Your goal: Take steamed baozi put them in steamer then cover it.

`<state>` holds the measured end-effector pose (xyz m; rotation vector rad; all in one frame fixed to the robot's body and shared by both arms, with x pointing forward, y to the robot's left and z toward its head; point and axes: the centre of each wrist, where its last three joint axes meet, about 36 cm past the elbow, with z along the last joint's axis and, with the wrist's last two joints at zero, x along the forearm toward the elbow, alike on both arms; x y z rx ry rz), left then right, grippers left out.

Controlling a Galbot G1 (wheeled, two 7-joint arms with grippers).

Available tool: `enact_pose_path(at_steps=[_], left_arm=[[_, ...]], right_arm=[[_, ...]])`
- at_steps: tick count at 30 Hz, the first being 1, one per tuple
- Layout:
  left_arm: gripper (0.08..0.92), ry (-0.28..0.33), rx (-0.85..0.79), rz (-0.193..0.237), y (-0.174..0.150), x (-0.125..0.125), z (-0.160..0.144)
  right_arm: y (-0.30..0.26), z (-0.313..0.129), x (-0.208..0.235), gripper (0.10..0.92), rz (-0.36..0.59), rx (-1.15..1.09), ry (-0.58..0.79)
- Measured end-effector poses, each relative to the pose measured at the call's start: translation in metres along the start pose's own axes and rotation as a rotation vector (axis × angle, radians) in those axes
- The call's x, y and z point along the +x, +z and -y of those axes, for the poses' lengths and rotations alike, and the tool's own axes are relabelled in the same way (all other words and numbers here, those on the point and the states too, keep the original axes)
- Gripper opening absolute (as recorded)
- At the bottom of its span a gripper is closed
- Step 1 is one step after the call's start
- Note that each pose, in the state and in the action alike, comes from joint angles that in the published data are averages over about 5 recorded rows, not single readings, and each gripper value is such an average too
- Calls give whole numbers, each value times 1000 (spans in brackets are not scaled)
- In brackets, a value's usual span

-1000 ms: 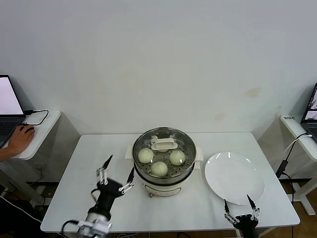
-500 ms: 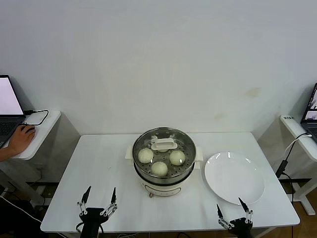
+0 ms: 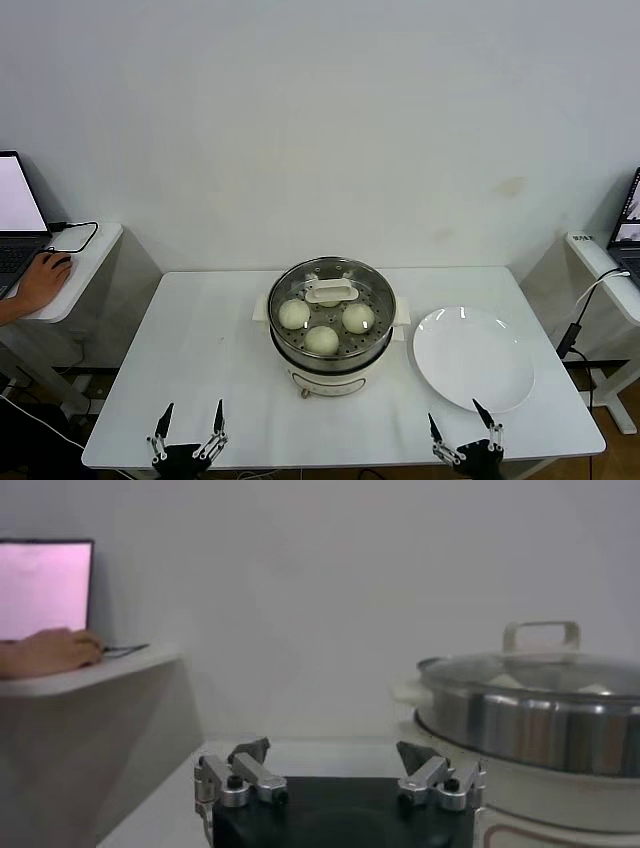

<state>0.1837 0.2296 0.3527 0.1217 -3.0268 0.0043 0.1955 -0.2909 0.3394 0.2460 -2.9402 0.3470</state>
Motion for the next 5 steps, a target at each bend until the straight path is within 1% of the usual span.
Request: enact_pose_path(at_steps=[5], left_arm=[[823, -10, 8, 1, 1, 2, 0]], right_arm=[[-5, -3, 0, 823, -4, -7, -10]])
